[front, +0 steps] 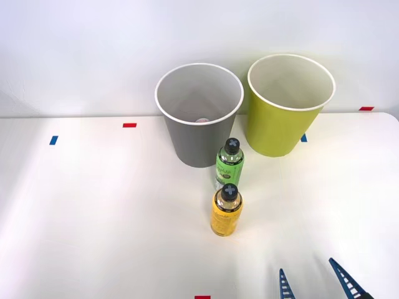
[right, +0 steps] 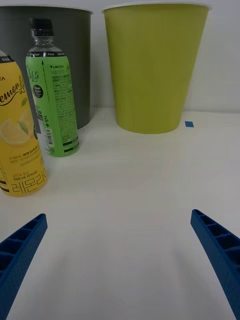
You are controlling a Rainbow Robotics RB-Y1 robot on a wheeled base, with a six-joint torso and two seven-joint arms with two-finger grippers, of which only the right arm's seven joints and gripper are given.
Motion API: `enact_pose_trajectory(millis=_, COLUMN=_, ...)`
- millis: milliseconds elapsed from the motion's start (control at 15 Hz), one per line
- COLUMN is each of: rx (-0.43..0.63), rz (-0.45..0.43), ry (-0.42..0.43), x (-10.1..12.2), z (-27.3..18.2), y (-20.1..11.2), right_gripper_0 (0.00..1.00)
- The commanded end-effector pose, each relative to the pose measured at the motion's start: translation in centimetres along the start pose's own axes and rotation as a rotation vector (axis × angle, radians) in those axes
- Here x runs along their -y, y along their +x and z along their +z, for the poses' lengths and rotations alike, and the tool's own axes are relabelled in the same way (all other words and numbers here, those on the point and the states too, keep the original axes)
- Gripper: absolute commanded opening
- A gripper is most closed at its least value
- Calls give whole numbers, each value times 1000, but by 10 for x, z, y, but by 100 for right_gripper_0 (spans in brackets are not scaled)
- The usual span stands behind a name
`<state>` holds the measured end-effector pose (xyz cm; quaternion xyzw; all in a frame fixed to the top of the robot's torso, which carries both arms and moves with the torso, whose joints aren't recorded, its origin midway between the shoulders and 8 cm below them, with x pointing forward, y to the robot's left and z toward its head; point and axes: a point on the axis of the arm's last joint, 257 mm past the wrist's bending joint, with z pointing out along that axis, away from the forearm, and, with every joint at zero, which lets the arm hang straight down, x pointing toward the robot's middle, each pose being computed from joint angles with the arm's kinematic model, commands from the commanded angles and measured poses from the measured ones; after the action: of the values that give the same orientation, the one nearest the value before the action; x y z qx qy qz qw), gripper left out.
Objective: Put cans in the gray bin, plastic bottles in the light green bin
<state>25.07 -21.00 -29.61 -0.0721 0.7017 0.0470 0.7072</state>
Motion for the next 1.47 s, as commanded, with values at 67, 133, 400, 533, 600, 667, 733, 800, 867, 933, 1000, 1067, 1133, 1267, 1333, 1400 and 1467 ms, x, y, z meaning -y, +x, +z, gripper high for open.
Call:
enact_pose_trajectory(millis=67, rx=0, rz=0, ry=0, x=0, z=0, y=0, right_gripper_0=100)
enact_pose_trajectory(millis=133, rx=0, rz=0, ry=0, x=0, z=0, y=0, right_gripper_0=100)
enact_pose_trajectory(millis=400, rx=0, rz=0, ry=0, x=0, z=0, y=0, right_gripper_0=100)
enact_pose_trajectory(millis=533, rx=0, rz=0, ry=0, x=0, z=0, y=0, right_gripper_0=100)
enact_pose_trajectory(millis=600, rx=0, rz=0, ry=0, x=0, z=0, y=0, right_gripper_0=100)
enact_pose_trajectory(millis=667, rx=0, rz=0, ry=0, x=0, z=0, y=0, right_gripper_0=100)
enact_pose_trajectory(millis=733, rx=0, rz=0, ry=0, x=0, z=0, y=0, right_gripper_0=100)
enact_pose_trajectory(millis=800, rx=0, rz=0, ry=0, x=0, z=0, y=0, right_gripper_0=100)
enact_pose_trajectory(millis=867, rx=0, rz=0, ry=0, x=0, z=0, y=0, right_gripper_0=100)
enact_pose_trajectory(millis=933, rx=0, rz=0, ry=0, x=0, z=0, y=0, right_gripper_0=100)
enact_pose_trajectory(millis=1000, rx=0, rz=0, ry=0, x=0, z=0, y=0, right_gripper_0=100)
enact_pose_trajectory(millis=1067, rx=0, rz=0, ry=0, x=0, z=0, y=0, right_gripper_0=100)
enact_pose_trajectory(millis=1133, rx=0, rz=0, ry=0, x=0, z=0, y=0, right_gripper_0=100)
enact_pose_trajectory(millis=1267, rx=0, rz=0, ry=0, x=0, z=0, y=0, right_gripper_0=100)
enact_pose_trajectory(millis=1333, rx=0, rz=0, ry=0, x=0, z=0, y=0, right_gripper_0=100)
enact_pose_trajectory(millis=1400, rx=0, rz=0, ry=0, x=0, z=0, y=0, right_gripper_0=100)
enact_pose_trajectory(millis=1467, rx=0, rz=0, ry=0, x=0, z=0, y=0, right_gripper_0=100)
